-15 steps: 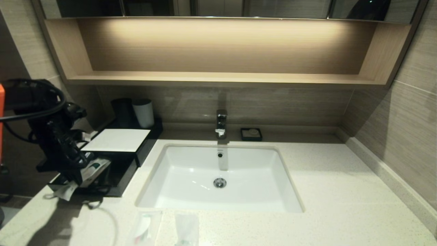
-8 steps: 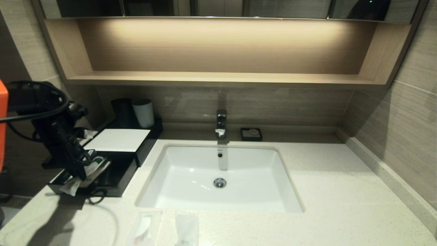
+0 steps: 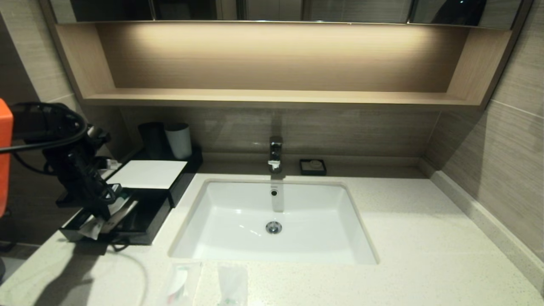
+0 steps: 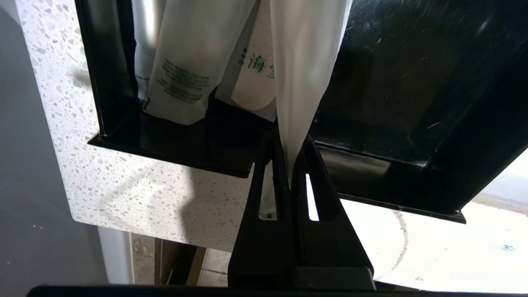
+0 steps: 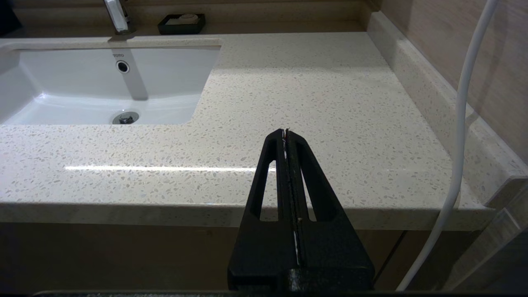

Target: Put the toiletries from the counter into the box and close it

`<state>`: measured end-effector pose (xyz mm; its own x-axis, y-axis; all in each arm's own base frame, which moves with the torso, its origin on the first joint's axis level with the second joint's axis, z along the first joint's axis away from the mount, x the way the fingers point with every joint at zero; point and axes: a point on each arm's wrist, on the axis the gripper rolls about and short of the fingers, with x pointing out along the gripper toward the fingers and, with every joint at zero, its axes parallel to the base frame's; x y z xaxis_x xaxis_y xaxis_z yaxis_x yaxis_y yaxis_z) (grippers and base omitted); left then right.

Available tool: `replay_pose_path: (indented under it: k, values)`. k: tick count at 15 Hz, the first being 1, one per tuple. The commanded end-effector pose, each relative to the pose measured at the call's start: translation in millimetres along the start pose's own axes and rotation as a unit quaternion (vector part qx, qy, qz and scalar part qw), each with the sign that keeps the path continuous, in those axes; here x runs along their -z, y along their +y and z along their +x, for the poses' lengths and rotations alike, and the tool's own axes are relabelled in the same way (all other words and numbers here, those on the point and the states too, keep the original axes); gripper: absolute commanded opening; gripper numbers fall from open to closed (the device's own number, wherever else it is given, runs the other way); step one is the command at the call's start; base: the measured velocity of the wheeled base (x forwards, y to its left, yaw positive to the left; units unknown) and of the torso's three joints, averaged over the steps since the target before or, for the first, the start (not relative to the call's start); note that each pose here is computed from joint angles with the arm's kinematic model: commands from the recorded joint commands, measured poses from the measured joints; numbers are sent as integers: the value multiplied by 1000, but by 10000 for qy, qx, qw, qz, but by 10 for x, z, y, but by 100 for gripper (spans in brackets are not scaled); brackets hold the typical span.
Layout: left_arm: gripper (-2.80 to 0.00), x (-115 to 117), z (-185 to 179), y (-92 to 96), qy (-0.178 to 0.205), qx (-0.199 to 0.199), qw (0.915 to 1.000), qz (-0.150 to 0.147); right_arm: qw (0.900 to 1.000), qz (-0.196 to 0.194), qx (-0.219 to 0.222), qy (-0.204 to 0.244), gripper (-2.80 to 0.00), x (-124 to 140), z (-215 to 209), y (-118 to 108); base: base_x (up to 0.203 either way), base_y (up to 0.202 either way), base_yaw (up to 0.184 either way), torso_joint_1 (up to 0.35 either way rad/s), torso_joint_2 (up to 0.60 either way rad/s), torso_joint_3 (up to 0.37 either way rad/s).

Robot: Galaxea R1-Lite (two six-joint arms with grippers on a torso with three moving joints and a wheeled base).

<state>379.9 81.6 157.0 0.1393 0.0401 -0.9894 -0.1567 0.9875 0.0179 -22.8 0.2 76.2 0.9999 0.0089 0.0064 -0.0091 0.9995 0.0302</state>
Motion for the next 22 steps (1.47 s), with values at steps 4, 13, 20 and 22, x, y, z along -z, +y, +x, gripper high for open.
replay_pose_path:
  k: [4,13,20,22]
  values:
    - [-280,-23,39,4,-21,-13,10000,2,10000,2,-1,2,-280,-1,1,0,0,0,0,0,0,0]
    - [-280,-114,129,8,-255,-18,9997,-8,10000,2,-1,2,-280,-1,1,0,0,0,0,0,0,0]
    - [-280,-167,167,-2,-421,-33,9991,9,10000,2,-1,2,-280,-1,1,0,0,0,0,0,0,0]
    - [-280,-174,177,-2,-432,-25,9991,5,10000,2,-1,2,-280,-1,1,0,0,0,0,0,0,0]
